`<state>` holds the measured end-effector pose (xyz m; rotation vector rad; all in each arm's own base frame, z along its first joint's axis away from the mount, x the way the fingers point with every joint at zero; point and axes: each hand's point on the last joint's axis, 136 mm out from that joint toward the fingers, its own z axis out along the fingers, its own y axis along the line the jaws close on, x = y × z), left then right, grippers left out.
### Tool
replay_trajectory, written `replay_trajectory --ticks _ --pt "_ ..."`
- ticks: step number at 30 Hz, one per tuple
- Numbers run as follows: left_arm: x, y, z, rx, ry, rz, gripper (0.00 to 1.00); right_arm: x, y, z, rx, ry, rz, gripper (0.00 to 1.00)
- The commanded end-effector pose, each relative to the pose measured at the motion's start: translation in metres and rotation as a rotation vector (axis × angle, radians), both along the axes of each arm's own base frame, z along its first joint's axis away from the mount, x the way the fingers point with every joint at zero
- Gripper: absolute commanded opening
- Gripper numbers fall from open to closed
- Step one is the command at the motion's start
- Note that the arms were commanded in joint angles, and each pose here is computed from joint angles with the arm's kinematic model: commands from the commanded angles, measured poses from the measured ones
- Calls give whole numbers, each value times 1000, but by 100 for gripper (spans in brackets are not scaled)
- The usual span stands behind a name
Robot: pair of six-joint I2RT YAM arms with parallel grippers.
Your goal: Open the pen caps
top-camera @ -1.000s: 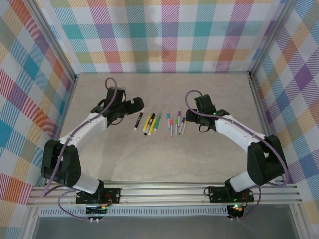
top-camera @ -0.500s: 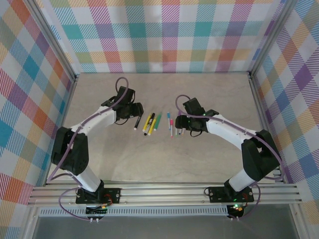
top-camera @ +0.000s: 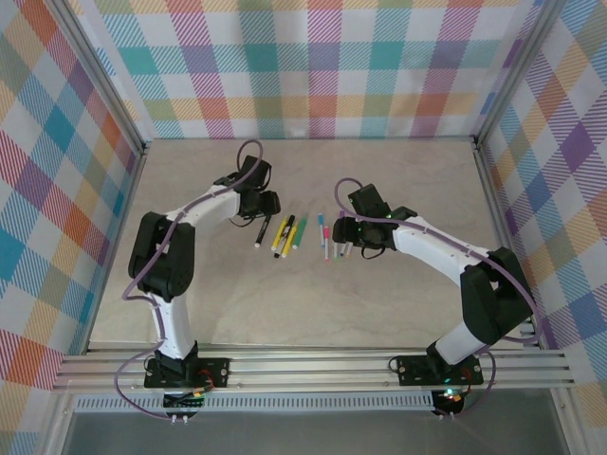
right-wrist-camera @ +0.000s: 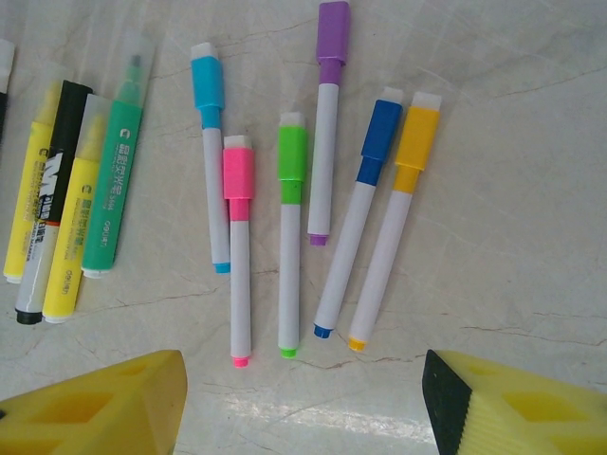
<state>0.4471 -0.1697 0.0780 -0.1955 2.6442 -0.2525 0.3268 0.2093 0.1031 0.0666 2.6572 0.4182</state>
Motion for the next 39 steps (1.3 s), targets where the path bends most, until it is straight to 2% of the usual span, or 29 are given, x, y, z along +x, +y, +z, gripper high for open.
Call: replay_trajectory --ticks 1,9,23,30,37,39 --pt "5 -1 -8 37 31 -28 54 2 4 15 21 -17 2 68" --pt "15 4 -27 129 68 -61 54 0 2 13 19 -11 -16 68" --pt "20 -1 -56 132 125 -72 46 4 4 14 28 -12 -22 69" --pt "17 -1 -68 133 149 -70 33 5 8 15 44 -14 -16 69" --pt "17 2 -74 148 162 -61 27 6 17 17 80 -12 9 69" --pt "17 3 -76 152 167 -56 16 6 23 19 106 -9 25 69"
